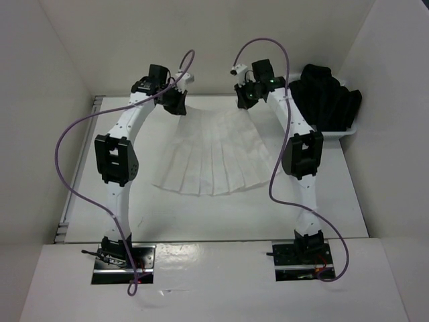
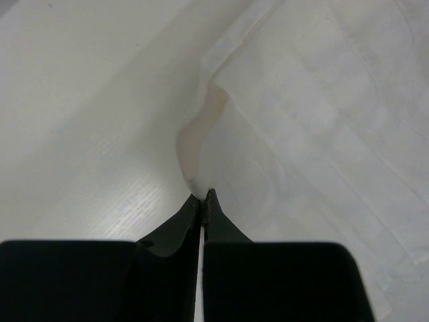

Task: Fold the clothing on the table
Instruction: Flatten the skirt out

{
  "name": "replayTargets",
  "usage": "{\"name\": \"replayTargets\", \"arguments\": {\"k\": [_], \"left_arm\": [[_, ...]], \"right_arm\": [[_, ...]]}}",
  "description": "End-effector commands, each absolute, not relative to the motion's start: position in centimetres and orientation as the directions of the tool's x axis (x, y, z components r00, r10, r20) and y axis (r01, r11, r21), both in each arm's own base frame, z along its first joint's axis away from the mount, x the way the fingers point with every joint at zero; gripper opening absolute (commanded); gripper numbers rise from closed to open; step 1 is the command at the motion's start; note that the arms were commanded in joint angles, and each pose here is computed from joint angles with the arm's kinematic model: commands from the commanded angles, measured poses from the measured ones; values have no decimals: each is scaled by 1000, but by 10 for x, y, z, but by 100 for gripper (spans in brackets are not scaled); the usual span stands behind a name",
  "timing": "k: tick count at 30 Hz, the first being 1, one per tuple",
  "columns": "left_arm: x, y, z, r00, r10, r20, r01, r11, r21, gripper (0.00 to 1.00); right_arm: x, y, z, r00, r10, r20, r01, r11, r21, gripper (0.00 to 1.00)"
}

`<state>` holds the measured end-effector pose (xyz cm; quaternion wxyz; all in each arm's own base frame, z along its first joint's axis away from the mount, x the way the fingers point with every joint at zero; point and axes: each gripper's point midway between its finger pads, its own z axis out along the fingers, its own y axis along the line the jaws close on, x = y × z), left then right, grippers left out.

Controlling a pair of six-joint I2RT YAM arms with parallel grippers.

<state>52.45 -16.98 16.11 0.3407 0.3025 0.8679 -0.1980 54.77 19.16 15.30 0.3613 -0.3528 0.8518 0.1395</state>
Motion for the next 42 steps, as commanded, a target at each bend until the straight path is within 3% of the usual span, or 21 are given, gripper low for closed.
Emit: {"name": "replayTargets", "arguments": {"k": [1,5,9,17,24,33,42], "left_arm": [[550,-164,212,-503,332,-798,636,767,-81,0],[545,-160,258,-448,309,-839,636,769,-56,0],[520,-159,295,-392,312,-865,677,735,-42,0],[423,-165,335,-322,341,-883,777,629,-40,0],[323,-162,372,-235,365,-901,834,552,6,0],[235,-160,330,-307,404,-862,883,458,-100,0],[257,-171,339,-317,421,-850,907,395,-143,0]], "right_arm": [[569,197,226,-394,-425,-815,-678,733,-54,0],[564,201,274,-337,-368,-867,-708,706,-24,0],[524,213,312,-290,-366,-884,-781,625,-3,0],[424,228,333,-316,-436,-842,-886,454,97,0],[318,239,381,-159,-485,-860,-924,379,-43,0],[269,209,302,-296,-567,-769,-914,402,55,0],[297,221,273,-331,-593,-734,-913,397,91,0]]}}
